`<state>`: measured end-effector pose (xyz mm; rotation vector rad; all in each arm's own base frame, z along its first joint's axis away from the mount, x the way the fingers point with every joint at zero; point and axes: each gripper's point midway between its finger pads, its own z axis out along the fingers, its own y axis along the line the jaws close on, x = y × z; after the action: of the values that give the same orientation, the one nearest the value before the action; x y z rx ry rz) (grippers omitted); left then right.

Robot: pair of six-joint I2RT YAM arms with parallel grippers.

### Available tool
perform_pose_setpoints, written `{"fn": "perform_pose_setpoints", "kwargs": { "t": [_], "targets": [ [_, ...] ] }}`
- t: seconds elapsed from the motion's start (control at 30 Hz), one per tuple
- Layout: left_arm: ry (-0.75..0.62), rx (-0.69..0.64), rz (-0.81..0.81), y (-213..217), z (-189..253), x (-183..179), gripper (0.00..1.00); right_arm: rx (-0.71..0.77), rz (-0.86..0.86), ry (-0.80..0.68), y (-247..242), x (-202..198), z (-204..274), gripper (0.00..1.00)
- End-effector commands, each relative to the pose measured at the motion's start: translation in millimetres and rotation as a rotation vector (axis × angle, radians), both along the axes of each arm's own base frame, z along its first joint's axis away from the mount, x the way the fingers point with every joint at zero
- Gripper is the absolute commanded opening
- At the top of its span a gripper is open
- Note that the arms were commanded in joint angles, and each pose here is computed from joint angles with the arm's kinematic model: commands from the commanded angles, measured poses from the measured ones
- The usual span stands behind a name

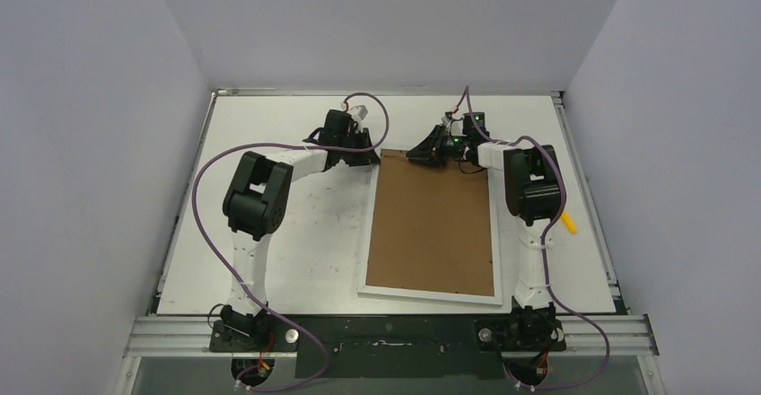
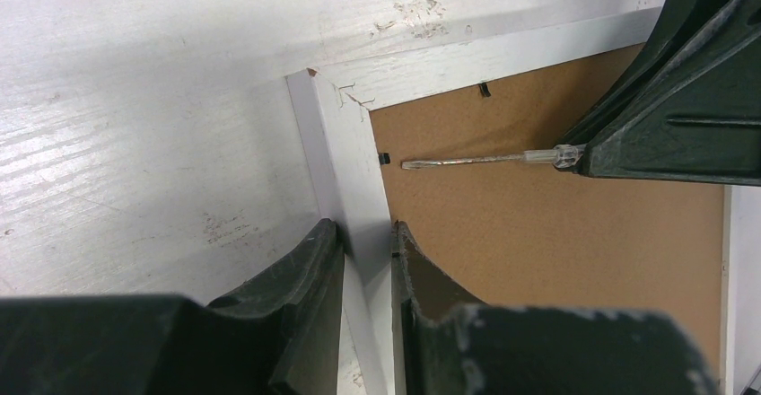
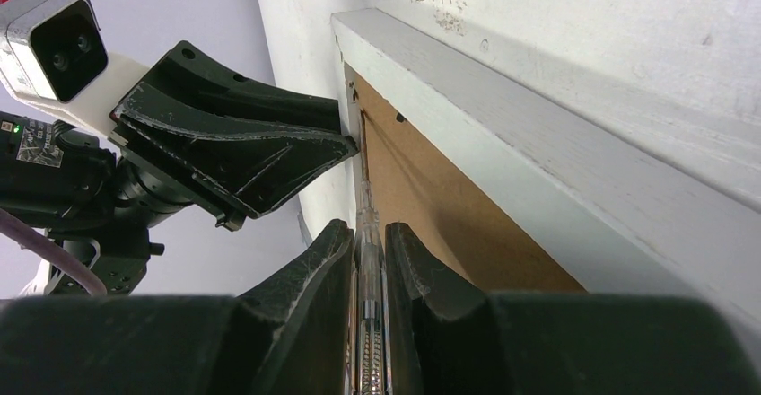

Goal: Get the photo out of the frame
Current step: Release the photo frame item from the photo frame.

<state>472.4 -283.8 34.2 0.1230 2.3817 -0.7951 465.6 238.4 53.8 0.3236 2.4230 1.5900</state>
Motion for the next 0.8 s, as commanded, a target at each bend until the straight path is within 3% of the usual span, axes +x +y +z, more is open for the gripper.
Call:
{"fn": "perform_pose_setpoints", "kwargs": {
  "t": [0.0, 0.77],
  "targets": [
    [0.047, 0.074, -0.006, 19.4, -16.9, -10.5, 0.10, -0.060, -0.037, 0.008, -2.1, 4.7, -10.9, 0.05],
    [0.052, 0.070, -0.015, 17.7, -16.8, -11.9, 0.10, -0.050, -0.021, 0.031, 13.9, 10.1, -21.8, 0.05]
  ]
}}
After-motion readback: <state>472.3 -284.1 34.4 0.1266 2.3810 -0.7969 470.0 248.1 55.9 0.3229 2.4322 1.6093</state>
